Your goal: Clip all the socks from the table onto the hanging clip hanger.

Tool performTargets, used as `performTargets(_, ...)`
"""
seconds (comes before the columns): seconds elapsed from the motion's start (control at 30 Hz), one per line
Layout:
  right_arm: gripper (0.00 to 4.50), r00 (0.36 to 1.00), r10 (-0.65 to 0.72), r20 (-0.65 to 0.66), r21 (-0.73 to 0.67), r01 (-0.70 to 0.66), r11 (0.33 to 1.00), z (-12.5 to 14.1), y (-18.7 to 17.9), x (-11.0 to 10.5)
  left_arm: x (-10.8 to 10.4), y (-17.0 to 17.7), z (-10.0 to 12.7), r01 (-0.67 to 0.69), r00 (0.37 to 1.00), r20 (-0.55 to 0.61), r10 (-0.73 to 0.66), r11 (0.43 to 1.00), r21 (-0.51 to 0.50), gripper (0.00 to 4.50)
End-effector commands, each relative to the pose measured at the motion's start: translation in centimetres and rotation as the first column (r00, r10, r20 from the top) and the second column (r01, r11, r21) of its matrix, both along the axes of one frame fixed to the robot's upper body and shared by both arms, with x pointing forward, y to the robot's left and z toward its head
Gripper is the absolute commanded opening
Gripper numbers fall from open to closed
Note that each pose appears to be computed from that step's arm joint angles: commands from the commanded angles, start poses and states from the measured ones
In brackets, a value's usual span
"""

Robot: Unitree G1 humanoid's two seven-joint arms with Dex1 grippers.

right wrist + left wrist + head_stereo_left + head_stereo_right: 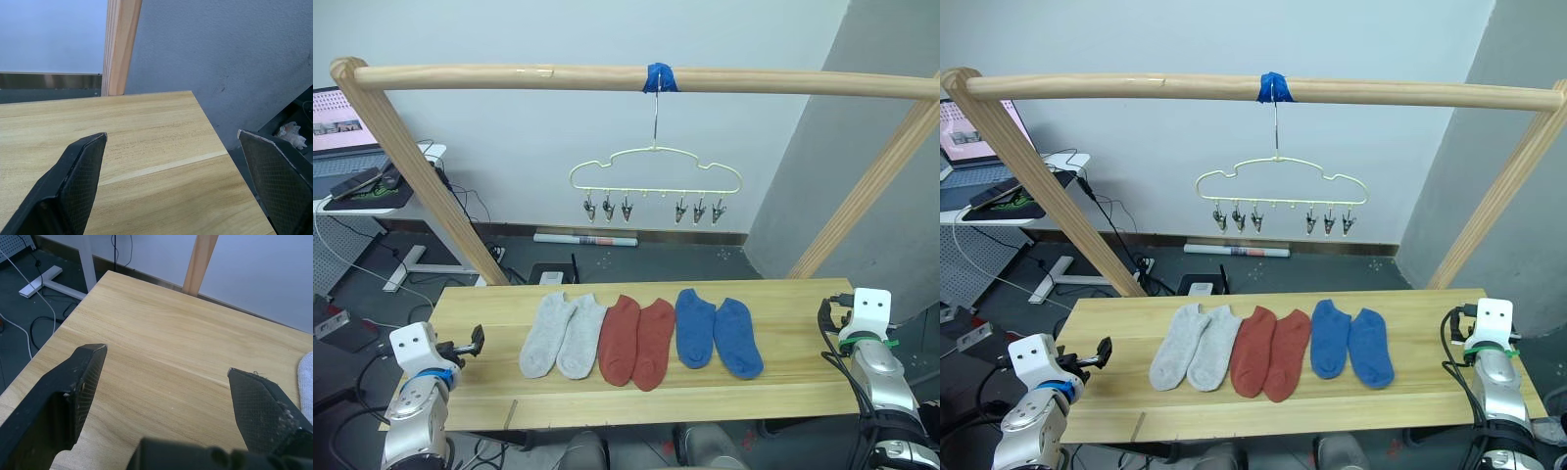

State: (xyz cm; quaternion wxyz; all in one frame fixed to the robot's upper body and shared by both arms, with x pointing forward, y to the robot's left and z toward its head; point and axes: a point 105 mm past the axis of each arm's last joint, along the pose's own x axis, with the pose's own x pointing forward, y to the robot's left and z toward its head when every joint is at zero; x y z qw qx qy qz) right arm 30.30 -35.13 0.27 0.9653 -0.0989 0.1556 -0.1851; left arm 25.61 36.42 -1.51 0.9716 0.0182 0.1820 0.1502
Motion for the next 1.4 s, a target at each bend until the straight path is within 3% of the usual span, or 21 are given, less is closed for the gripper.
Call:
performTargets(0.03, 4.50, 1.000, -0.002, 0.028, -0.029, 0.003, 1.000, 1.2, -0.4, 0.4, 0.3, 0.7, 1.1, 0.003, 1.000, 0.023, -0.003, 1.000, 0.027, 4.47)
performTargets(0.5, 4.50, 1.000, 0.019, 0.021, -0.042, -0.018, 0.999, 1.3, -0.3, 0.3, 0.6, 0.3, 2.3, 0.031, 0.998, 0.061, -0.034, 0.998, 0.051, 4.47)
performTargets(0.67, 4.50, 0.998, 0.060, 0.025, 0.007, -0.060, 0.998, 1.2, 0.3, 0.0, 0.8, -0.7, 4.3, 0.115, 0.986, 0.113, -0.120, 0.992, 0.055, 4.47)
performTargets(0.77, 4.50, 0.978, 0.204, 0.040, 0.045, -0.206, 0.977, 1.9, 2.3, 0.3, 1.4, -2.3, 7.1, 0.205, 0.957, 0.197, -0.215, 0.976, 0.070, 4.47)
performTargets(0.87, 4.50, 0.902, 0.423, 0.088, 0.103, -0.431, 0.897, 3.7, 6.1, 0.4, 2.2, -4.8, 10.5, 0.336, 0.897, 0.266, -0.353, 0.936, 0.108, 4.47)
performTargets(0.97, 4.50, 0.733, 0.655, 0.183, 0.146, -0.679, 0.719, 7.1, 11.2, 0.3, 3.7, -8.2, 13.9, 0.429, 0.822, 0.343, -0.455, 0.890, 0.155, 4.47)
performTargets(1.03, 4.50, 0.637, 0.738, 0.223, 0.149, -0.770, 0.620, 8.9, 13.6, 0.0, 4.5, -9.8, 15.1, 0.463, 0.791, 0.368, -0.490, 0.871, 0.164, 4.47)
performTargets(1.1, 4.50, 0.595, 0.768, 0.237, 0.145, -0.803, 0.577, 9.8, 14.7, -0.1, 4.8, -10.6, 15.5, 0.480, 0.779, 0.370, -0.506, 0.861, 0.168, 4.47)
performTargets(1.17, 4.50, 0.504, 0.830, 0.239, 0.113, -0.863, 0.492, 11.0, 16.8, -0.3, 5.5, -11.5, 16.1, 0.499, 0.764, 0.373, -0.527, 0.848, 0.177, 4.47)
performTargets(1.27, 4.50, 0.267, 0.904, 0.335, 0.030, -0.962, 0.273, 15.9, 22.1, -0.2, 7.4, -16.3, 18.5, 0.597, 0.658, 0.433, -0.616, 0.777, 0.199, 4.47)
performTargets(1.33, 4.50, 0.186, 0.922, 0.341, -0.008, -0.980, 0.201, 17.2, 24.1, -0.3, 8.0, -17.3, 19.2, 0.614, 0.633, 0.448, -0.631, 0.762, 0.206, 4.47)
performTargets(1.4, 4.50, 0.152, 0.927, 0.342, -0.057, -0.982, 0.182, 17.9, 25.2, -0.2, 8.6, -17.4, 19.4, 0.613, 0.630, 0.457, -0.628, 0.763, 0.204, 4.47)
